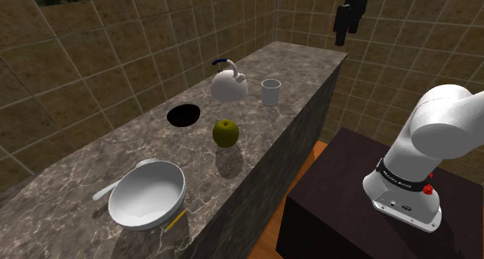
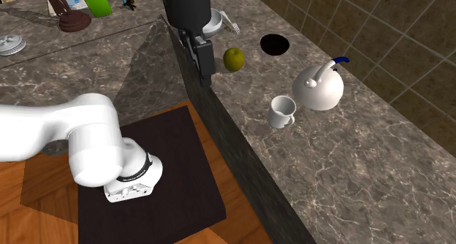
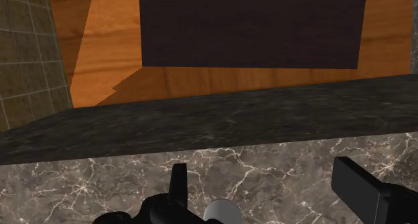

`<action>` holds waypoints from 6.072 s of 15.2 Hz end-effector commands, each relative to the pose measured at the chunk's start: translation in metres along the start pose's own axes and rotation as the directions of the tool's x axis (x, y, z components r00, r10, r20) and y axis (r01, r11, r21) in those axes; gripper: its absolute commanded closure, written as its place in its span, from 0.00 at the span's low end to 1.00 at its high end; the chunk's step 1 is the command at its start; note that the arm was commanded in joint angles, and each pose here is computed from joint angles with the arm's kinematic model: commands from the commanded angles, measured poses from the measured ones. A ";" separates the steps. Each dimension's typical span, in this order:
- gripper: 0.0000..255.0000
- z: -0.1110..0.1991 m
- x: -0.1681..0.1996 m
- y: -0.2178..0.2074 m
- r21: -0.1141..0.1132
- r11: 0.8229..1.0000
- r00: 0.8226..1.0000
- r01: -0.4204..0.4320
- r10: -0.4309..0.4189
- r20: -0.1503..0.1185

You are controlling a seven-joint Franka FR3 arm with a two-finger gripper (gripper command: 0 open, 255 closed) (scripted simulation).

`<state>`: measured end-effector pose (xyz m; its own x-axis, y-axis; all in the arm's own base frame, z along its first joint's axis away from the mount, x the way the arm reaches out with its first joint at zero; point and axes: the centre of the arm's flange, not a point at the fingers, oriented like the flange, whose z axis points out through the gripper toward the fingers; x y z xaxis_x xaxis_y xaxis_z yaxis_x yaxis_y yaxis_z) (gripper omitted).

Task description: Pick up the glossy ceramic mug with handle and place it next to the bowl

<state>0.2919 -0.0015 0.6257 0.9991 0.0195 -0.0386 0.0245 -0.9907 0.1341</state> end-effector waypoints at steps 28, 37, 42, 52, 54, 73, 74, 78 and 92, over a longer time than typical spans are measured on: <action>0.00 0.224 0.272 -0.029 0.074 0.973 0.976 0.219 -0.218 -0.024; 0.00 0.266 0.274 -0.033 0.075 0.973 0.975 0.220 -0.219 -0.024; 0.00 0.266 0.274 -0.033 0.075 0.973 0.975 0.220 -0.219 -0.024; 1.00 0.266 0.274 -0.033 0.075 0.973 0.975 0.220 -0.219 -0.024; 1.00 0.266 0.274 -0.033 0.075 0.973 0.975 0.220 -0.219 -0.024; 1.00 0.166 0.270 -0.019 0.075 0.973 0.975 0.220 -0.219 -0.024; 1.00 0.161 0.270 -0.018 0.075 0.973 0.975 0.220 -0.219 -0.024; 1.00 0.140 0.269 -0.016 0.075 0.973 0.975 0.220 -0.219 -0.024; 1.00 0.086 0.250 -0.072 0.075 0.973 0.975 0.220 -0.219 -0.024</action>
<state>0.5398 0.0528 0.5219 0.9695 0.2410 -0.0436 0.2430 -0.9688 0.0479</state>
